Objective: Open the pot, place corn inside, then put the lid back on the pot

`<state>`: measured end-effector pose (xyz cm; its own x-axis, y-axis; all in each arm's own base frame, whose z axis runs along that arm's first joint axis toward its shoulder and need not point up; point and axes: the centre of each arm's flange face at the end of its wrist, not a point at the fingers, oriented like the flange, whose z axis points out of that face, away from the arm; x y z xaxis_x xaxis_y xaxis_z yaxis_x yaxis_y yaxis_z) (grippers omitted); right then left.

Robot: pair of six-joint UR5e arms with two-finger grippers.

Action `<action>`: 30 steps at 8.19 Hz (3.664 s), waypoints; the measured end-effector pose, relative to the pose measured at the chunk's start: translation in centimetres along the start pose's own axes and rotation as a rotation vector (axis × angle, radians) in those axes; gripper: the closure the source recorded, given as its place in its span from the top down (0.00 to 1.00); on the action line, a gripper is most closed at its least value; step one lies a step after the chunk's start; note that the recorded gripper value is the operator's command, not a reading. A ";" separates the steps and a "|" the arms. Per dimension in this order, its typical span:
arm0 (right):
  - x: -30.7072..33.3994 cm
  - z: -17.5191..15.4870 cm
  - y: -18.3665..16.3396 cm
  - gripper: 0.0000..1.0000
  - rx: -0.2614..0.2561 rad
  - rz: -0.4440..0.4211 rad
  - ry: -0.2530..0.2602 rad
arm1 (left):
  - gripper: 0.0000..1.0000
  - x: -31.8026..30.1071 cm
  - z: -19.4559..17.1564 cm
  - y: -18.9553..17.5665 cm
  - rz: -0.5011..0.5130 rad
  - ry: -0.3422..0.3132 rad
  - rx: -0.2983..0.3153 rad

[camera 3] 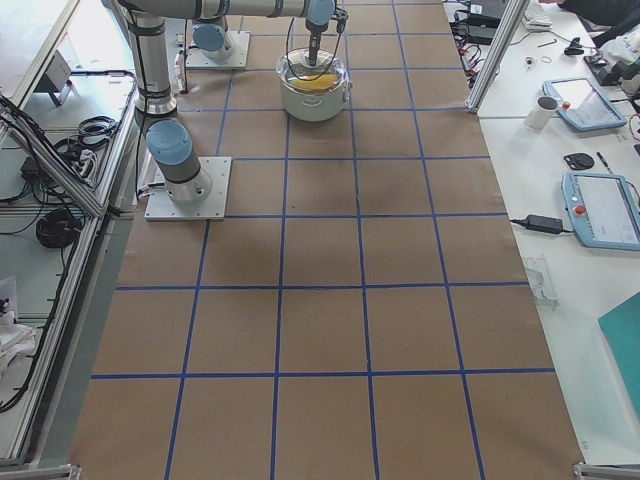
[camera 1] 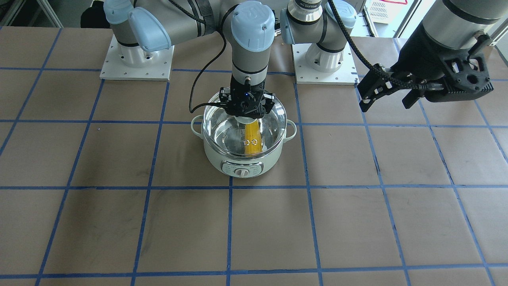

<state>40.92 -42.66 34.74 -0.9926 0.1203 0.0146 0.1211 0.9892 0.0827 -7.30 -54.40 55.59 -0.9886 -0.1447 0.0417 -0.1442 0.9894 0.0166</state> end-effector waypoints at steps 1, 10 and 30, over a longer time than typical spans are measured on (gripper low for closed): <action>0.0 0.1 -0.1 0.00 0.001 -0.001 0.002 | 1.00 0.1 0.0 -0.1 -0.007 0.004 0.006; 0.0 0.4 -0.7 0.00 0.034 -0.030 0.014 | 1.00 0.6 0.1 -0.2 -0.023 0.050 0.009; 0.2 1.3 -0.6 1.00 0.025 -0.077 0.022 | 1.00 0.5 1.2 -0.2 -0.024 0.046 -0.013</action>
<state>40.65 -43.10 33.40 -0.9986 0.0425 0.0308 0.0443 0.9973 0.0593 -7.85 -54.70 54.42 -0.9818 -0.1688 0.0868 -0.1666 0.9855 0.0316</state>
